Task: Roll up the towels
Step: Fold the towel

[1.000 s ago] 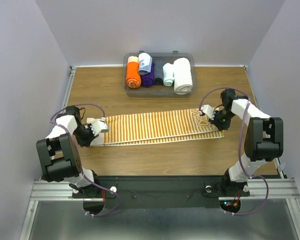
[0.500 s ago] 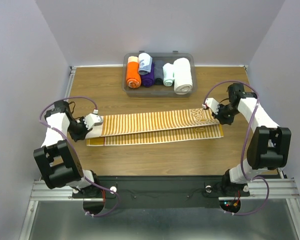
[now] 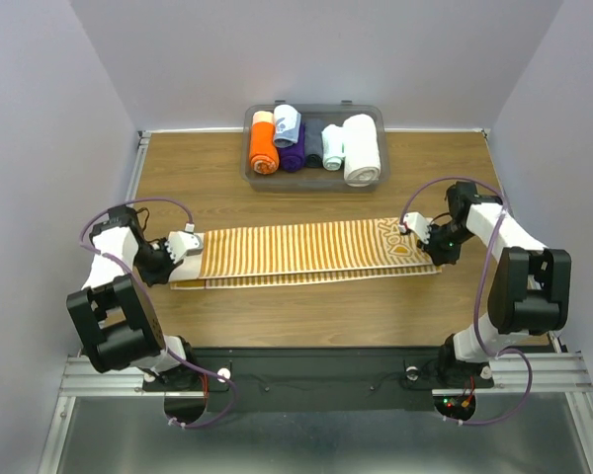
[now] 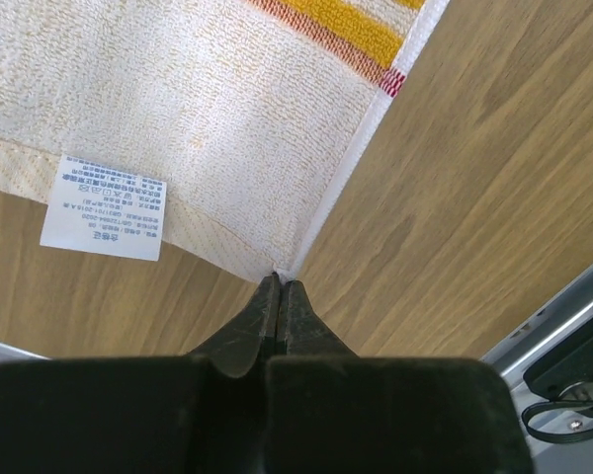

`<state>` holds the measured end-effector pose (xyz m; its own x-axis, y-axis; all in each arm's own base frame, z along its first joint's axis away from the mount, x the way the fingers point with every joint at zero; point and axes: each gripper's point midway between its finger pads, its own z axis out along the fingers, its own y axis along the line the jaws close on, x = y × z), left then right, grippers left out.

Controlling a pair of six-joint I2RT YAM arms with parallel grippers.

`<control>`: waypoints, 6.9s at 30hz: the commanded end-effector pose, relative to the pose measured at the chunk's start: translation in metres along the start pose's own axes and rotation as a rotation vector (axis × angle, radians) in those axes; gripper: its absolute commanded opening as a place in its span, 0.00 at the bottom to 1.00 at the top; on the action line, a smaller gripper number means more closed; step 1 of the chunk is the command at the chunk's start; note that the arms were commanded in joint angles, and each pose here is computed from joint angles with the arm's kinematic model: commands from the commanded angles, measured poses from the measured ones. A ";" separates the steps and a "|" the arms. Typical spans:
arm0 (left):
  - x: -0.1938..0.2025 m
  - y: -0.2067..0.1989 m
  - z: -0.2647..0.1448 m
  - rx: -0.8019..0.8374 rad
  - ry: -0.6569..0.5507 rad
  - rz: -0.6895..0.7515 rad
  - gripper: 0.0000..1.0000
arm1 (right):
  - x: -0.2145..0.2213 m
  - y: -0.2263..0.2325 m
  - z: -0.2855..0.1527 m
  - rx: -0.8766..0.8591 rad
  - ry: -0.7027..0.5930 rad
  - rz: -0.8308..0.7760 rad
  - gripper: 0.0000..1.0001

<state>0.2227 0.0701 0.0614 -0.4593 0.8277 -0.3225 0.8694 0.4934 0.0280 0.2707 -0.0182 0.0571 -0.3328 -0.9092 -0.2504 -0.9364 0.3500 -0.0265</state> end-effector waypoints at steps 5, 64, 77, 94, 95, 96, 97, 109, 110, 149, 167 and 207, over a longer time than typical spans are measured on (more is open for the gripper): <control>0.009 -0.014 0.024 0.025 0.043 0.003 0.00 | 0.005 -0.017 0.010 0.015 0.014 0.030 0.01; -0.102 0.140 0.006 -0.341 -0.447 -0.582 0.20 | -0.067 -0.101 0.061 0.023 -0.122 0.428 0.29; -0.134 0.068 -0.017 -0.096 -0.519 -0.609 0.13 | -0.088 -0.095 0.017 0.057 -0.222 0.435 0.30; -0.105 0.096 0.045 -0.090 -0.436 -0.800 0.03 | -0.069 -0.097 0.054 0.003 -0.123 0.445 0.30; -0.104 0.104 0.044 -0.113 -0.453 -0.793 0.03 | -0.068 -0.097 0.057 0.002 -0.115 0.446 0.30; -0.103 0.109 0.045 -0.128 -0.457 -0.794 0.03 | -0.066 -0.095 0.058 -0.002 -0.110 0.445 0.30; -0.102 0.118 0.048 -0.143 -0.464 -0.792 0.03 | -0.065 -0.094 0.060 -0.006 -0.106 0.440 0.29; -0.111 0.157 0.068 -0.159 -0.479 -0.749 0.08 | -0.043 -0.058 0.070 -0.071 -0.005 0.387 0.29; -0.115 0.160 0.066 -0.164 -0.482 -0.743 0.13 | -0.042 -0.041 0.074 -0.101 0.021 0.353 0.29; -0.156 0.088 -0.024 -0.262 -0.583 -0.468 0.45 | 0.009 -0.009 0.047 -0.014 0.176 0.569 0.44; -0.166 0.083 -0.023 -0.216 -0.633 -0.521 0.46 | -0.026 -0.139 -0.024 0.204 -0.054 0.734 0.66; -0.174 0.080 -0.040 -0.228 -0.680 -0.522 0.47 | -0.006 -0.050 0.001 -0.010 -0.092 1.137 0.46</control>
<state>0.3660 -0.0205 0.1436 -0.5587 0.1694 -0.8119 0.4708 0.8707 -0.1423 0.3128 -0.0250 0.0595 -0.9752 -0.0994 -0.1979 -0.1533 0.9477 0.2798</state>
